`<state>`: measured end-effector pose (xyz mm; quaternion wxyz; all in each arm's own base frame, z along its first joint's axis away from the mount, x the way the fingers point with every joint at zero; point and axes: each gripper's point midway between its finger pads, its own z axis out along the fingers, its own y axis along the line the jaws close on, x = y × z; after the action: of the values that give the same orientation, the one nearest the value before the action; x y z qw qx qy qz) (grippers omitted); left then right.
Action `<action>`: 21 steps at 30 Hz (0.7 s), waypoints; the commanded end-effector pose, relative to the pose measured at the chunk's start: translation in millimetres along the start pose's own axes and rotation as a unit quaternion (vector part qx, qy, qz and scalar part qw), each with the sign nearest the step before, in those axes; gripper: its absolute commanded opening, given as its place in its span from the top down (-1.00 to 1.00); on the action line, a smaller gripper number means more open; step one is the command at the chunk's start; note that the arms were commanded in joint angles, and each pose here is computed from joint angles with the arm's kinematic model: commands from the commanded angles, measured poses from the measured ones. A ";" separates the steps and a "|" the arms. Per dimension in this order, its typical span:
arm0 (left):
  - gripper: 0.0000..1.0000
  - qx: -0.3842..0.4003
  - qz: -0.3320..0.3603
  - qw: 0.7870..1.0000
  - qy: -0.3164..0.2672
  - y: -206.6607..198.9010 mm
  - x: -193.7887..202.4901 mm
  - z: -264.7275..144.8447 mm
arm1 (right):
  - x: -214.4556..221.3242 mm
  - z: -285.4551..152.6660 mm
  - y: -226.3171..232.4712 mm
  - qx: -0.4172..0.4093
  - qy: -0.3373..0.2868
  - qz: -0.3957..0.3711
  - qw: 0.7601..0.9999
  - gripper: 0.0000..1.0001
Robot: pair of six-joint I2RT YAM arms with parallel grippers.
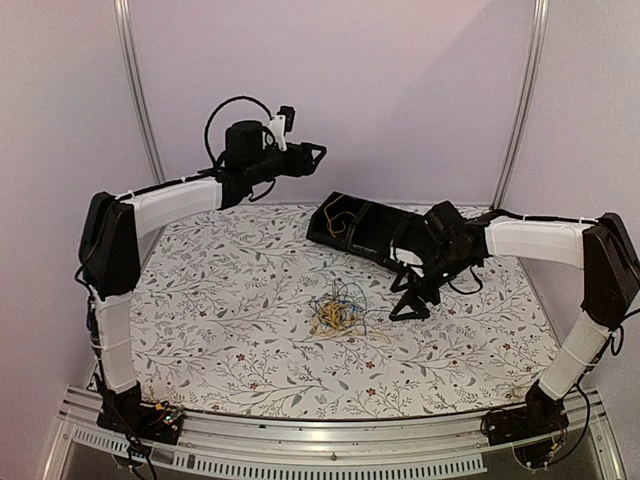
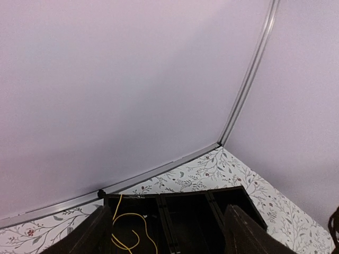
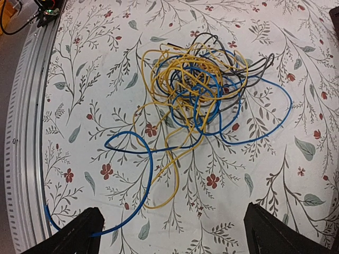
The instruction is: Untangle the cables
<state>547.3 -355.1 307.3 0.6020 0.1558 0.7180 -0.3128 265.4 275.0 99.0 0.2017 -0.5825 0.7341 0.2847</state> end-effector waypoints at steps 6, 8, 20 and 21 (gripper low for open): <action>-0.44 0.218 0.076 0.966 0.117 -128.0 103.3 -112.8 | -38.1 -14.9 -4.9 -0.010 -0.044 -0.015 0.999 -0.57; -0.45 0.239 0.074 0.958 0.143 -145.1 132.8 -135.7 | -43.7 -15.8 -1.9 -0.023 -0.053 -0.016 0.998 -0.32; -0.43 0.335 -0.042 0.925 0.171 -204.0 196.6 -163.7 | -79.3 -30.9 0.7 -0.047 -0.094 -0.035 0.994 0.90; -0.42 0.339 -0.046 0.924 0.173 -206.0 198.6 -160.6 | -81.8 -32.5 0.5 -0.046 -0.096 -0.037 0.994 0.91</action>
<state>258.3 -419.2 165.4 0.3652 0.3760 0.7040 -0.4792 283.4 310.0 163.2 0.2510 -0.5896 0.6836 0.3495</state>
